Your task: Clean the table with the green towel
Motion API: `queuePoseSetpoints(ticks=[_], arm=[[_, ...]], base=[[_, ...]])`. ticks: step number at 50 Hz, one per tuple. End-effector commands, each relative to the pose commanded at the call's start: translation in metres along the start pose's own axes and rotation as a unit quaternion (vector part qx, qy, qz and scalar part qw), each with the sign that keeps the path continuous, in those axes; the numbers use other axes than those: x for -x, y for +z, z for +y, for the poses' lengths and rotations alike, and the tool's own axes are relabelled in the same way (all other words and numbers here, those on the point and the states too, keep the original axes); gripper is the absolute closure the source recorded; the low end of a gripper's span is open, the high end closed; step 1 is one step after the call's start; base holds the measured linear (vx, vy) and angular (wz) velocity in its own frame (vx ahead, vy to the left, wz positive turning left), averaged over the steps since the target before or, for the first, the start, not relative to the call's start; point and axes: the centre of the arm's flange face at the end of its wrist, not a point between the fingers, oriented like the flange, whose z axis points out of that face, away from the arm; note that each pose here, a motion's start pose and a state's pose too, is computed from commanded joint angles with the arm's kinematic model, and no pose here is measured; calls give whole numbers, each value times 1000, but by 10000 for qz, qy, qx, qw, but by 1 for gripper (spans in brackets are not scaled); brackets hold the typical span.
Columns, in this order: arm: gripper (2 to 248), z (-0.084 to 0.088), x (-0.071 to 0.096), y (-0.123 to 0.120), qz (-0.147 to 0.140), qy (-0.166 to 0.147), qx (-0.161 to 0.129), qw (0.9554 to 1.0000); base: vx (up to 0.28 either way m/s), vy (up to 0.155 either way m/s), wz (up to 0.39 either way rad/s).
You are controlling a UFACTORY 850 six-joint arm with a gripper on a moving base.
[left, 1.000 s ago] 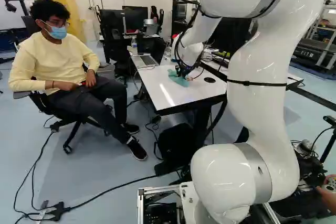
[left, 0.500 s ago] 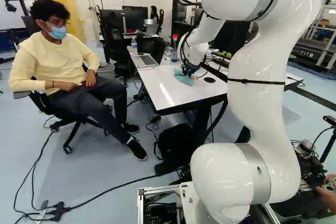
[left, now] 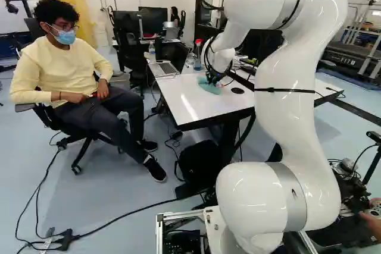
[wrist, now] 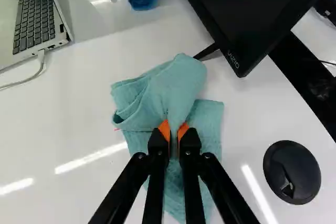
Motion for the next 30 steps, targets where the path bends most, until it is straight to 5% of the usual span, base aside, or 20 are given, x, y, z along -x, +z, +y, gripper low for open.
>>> queuePoseSetpoints(ticks=[30], arm=[[213, 2, 16, -63, 86, 7, 2, 10000]], base=[[0, 0, 0]])
